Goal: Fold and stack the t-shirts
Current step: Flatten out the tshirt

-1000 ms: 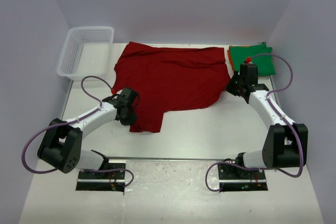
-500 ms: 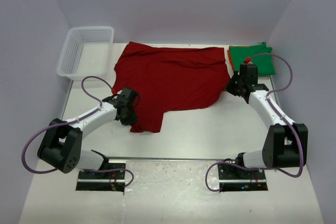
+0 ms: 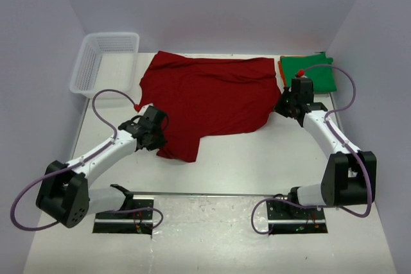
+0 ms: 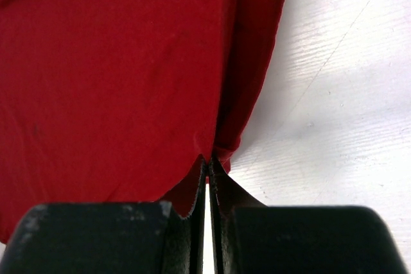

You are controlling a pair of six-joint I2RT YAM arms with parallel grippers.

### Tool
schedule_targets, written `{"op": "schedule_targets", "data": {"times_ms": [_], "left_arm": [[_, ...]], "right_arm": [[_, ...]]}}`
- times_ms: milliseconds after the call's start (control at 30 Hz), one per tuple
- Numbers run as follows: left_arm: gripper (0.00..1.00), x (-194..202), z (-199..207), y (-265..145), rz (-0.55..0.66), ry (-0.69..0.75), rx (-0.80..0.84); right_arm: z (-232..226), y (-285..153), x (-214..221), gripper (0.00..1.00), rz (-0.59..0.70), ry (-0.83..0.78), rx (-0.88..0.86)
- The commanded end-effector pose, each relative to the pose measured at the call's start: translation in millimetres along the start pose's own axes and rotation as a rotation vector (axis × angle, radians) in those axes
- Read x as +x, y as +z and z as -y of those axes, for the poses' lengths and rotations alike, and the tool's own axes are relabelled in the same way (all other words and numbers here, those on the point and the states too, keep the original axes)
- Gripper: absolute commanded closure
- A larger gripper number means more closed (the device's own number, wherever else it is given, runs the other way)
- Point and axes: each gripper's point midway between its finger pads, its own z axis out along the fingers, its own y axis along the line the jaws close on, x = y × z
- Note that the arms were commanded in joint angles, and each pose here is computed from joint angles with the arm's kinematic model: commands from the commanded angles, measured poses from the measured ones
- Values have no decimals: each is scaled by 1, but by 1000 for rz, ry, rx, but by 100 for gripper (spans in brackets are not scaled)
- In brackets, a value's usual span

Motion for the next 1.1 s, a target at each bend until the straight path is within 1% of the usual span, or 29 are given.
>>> {"op": "schedule_targets", "data": {"times_ms": [0, 167, 333, 433, 533, 567, 600, 633, 667, 733, 800, 833, 900, 933, 967, 1000, 1033, 1067], "left_arm": [[100, -38, 8, -36, 174, 31, 51], [100, -47, 16, -67, 231, 35, 151], [100, -50, 12, -78, 258, 49, 153], [100, -64, 12, -95, 323, 53, 170], [100, -81, 13, -118, 415, 66, 195], [100, -91, 15, -132, 464, 77, 219], [100, -101, 15, -148, 519, 78, 236], [100, -102, 13, -148, 528, 75, 226], [100, -112, 14, -163, 580, 77, 242], [100, -122, 14, -177, 635, 78, 253], [100, -134, 18, -198, 696, 92, 286], [100, -142, 21, -217, 743, 90, 322], [100, -152, 22, -241, 810, 104, 346], [100, -157, 23, -254, 843, 105, 366], [100, -165, 22, -281, 909, 101, 397], [100, -169, 21, -296, 944, 105, 414], [100, -176, 20, -321, 998, 101, 443], [100, -180, 17, -338, 1040, 111, 447]], "right_arm": [[-16, -17, -25, 100, 85, -49, -26], [-23, -25, -31, 100, 98, -62, -36], [-25, -28, -32, 100, 103, -70, -43], [-28, -37, -40, 100, 143, -82, -40], [-36, -53, -54, 100, 198, -97, -51], [-38, -57, -58, 100, 212, -106, -55], [-43, -69, -68, 100, 241, -115, -65], [-44, -72, -68, 100, 244, -116, -68], [-51, -82, -79, 100, 274, -124, -86], [-70, -108, -96, 100, 337, -144, -158], [-82, -129, -106, 100, 368, -183, -198], [-98, -149, -118, 100, 403, -216, -249], [-108, -168, -125, 100, 421, -247, -284], [-117, -189, -138, 100, 468, -260, -311], [-122, -200, -141, 100, 479, -285, -333], [-124, -208, -141, 100, 476, -299, -342], [-133, -229, -151, 100, 515, -309, -370], [-139, -239, -151, 100, 517, -327, -399]]}}
